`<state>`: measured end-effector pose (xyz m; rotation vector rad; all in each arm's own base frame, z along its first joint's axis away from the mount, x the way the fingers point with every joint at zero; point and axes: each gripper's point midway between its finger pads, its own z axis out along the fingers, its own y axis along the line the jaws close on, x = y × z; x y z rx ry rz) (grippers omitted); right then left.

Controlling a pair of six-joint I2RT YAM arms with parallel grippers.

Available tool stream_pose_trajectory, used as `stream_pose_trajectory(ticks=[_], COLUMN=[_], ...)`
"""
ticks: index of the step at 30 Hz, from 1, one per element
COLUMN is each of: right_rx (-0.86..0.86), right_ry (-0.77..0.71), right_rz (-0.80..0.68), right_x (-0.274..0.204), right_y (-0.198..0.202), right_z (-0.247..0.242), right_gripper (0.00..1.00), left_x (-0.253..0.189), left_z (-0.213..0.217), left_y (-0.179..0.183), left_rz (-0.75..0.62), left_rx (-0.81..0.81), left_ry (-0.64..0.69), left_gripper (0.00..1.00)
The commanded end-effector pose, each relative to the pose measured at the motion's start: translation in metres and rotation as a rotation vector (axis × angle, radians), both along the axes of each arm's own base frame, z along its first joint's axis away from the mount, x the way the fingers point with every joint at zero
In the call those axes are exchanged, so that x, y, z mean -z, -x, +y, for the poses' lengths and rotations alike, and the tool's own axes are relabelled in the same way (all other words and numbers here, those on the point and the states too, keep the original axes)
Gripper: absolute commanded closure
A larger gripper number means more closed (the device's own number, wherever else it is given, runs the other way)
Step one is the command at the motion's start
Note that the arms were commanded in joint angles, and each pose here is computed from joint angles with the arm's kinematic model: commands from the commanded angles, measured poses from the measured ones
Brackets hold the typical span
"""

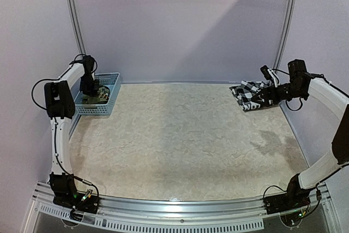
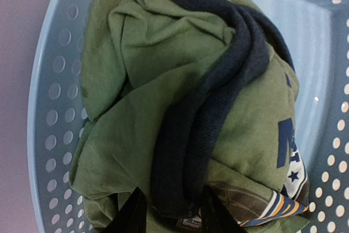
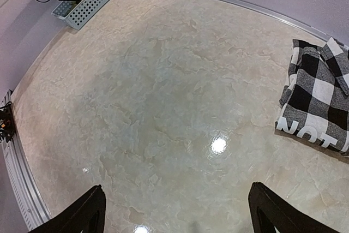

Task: Fold and stack the mixed laundry pile
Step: Pick up the crumpled tank top and place it in the bin.

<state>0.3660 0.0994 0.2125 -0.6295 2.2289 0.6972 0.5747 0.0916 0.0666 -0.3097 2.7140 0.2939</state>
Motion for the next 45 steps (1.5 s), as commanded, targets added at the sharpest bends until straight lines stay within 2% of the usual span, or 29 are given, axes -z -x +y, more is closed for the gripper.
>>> stream_pose_trajectory(ticks=[1,6,13,15,19,23,29,34,40,45], right_rx=[0.004,0.0,-0.002,-0.003,-0.008,-0.019,-0.035,-0.052,-0.07,-0.081], right_ry=[0.013,0.009,0.008,0.004,-0.006,-0.029,-0.057,-0.078,-0.091,-0.091], right_rz=[0.014,0.022,0.028,0.029,0.028,0.028,0.024,0.005,-0.017,-0.036], right_x=[0.005,0.007,0.009,0.01,0.008,0.005,-0.002,-0.012,-0.025,-0.033], right_y=[0.004,0.004,0.004,0.004,0.003,0.002,0.001,0.003,0.011,0.015], right_z=[-0.002,-0.001,-0.001,0.0,0.001,0.004,0.008,0.012,0.014,0.015], right_gripper=[0.09,0.09,0.09,0.09,0.09,0.11,0.12,0.12,0.12,0.13], left_x=[-0.006,-0.02,-0.053,-0.08,-0.156,-0.253,-0.388,-0.459,-0.516,-0.521], left_z=[0.002,0.003,0.003,0.001,-0.015,-0.06,-0.148,-0.223,-0.301,-0.363], left_y=[-0.006,-0.012,-0.019,-0.019,-0.016,-0.004,0.043,0.102,0.181,0.222], left_rz=[-0.04,-0.085,-0.149,-0.198,-0.345,-0.558,-0.85,-0.986,-1.079,-1.021], left_rx=[0.001,0.0,0.012,0.027,0.078,0.188,0.431,0.666,0.93,1.093], left_ry=[0.019,0.027,0.025,0.014,0.032,0.093,0.256,0.421,0.632,0.842], left_gripper=[0.69,0.73,0.94,1.0,1.0,1.0,1.0,1.0,1.0,1.0])
